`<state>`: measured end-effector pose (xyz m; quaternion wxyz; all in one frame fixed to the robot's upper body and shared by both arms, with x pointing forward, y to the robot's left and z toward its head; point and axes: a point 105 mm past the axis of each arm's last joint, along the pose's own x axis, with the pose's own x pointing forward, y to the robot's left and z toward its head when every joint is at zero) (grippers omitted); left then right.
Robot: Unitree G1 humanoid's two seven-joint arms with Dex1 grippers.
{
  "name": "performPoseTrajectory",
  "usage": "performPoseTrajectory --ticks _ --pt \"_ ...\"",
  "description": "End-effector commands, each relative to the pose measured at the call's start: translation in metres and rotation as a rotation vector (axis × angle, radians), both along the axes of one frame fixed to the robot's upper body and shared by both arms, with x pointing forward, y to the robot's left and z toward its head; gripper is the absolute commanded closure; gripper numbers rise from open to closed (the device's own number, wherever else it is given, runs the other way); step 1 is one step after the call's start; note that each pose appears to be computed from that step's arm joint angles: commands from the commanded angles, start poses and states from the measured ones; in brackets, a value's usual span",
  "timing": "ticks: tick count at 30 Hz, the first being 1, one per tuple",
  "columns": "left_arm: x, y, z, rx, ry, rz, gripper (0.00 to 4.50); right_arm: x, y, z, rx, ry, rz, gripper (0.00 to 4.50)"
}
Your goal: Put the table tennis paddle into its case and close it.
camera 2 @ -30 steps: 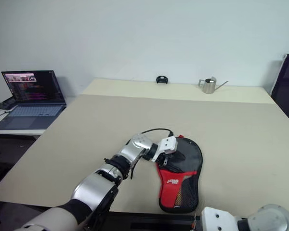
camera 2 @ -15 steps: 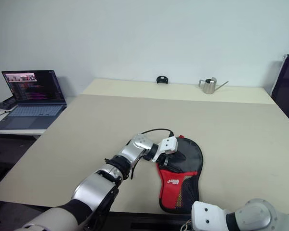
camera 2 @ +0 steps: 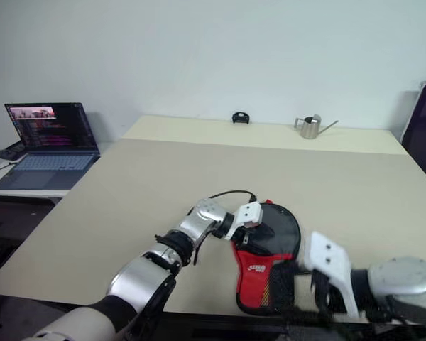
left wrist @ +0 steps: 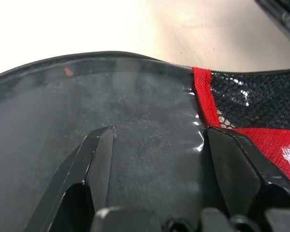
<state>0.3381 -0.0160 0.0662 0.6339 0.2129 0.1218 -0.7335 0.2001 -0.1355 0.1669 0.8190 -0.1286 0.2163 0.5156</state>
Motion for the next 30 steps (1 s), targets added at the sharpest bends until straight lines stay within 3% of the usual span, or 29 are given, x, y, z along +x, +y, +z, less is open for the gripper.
performPoseTrajectory --ticks 1,6,11,15,23,30 --pt "-0.007 0.014 -0.014 0.034 0.052 -0.021 1.18 0.037 -0.026 0.006 -0.009 -0.072 -0.143 0.75" --pt "0.006 0.025 0.030 -0.083 -0.033 -0.015 1.18 0.090 -0.053 0.012 0.063 -0.187 -0.298 0.75" --pt "0.012 0.060 0.065 -0.167 -0.085 0.067 1.18 0.118 -0.068 0.017 0.101 -0.296 -0.321 0.75" --pt "0.003 0.104 0.089 -0.245 -0.111 0.224 1.18 0.133 -0.078 0.016 0.132 -0.304 -0.311 0.75" --pt "-0.039 0.152 0.088 -0.293 -0.089 0.524 1.18 0.168 -0.098 0.015 0.169 -0.347 -0.339 0.75" --pt "-0.032 0.158 0.109 -0.298 -0.224 0.735 1.18 0.183 -0.125 0.018 0.116 -0.365 -0.364 0.75"
